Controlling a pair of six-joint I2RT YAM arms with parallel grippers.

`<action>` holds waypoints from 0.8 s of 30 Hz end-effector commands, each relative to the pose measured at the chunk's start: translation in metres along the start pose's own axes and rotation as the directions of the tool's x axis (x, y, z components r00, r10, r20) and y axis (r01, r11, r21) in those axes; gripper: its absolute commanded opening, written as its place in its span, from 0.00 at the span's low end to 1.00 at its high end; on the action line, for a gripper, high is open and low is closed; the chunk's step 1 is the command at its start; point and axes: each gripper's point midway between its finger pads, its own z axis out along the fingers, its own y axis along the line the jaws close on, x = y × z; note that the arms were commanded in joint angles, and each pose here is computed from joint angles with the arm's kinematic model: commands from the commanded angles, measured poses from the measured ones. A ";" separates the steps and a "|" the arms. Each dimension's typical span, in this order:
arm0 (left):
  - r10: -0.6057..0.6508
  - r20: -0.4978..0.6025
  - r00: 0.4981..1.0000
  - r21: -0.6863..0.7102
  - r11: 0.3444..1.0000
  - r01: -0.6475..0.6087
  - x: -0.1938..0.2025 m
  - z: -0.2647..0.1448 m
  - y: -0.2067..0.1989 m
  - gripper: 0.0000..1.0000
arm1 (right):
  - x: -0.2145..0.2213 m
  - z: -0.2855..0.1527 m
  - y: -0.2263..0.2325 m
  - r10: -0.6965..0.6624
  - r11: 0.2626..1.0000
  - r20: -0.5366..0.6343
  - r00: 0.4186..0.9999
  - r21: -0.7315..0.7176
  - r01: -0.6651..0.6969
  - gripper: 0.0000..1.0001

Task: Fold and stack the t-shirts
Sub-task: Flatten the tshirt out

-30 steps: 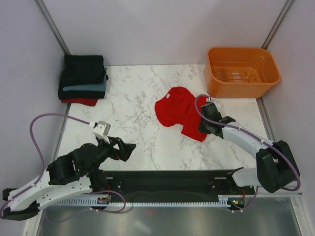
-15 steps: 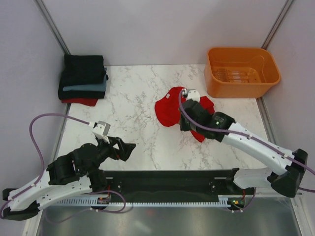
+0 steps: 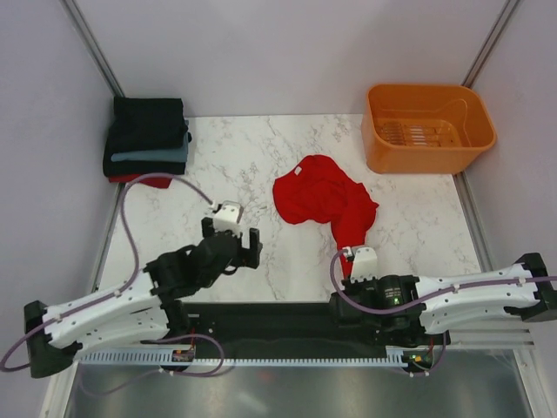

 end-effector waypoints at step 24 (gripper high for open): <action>-0.117 -0.343 0.932 0.211 0.957 0.198 -0.058 0.343 -0.060 0.99 | -0.121 0.084 -0.044 0.192 0.980 0.056 0.980 -0.054 -0.189 0.00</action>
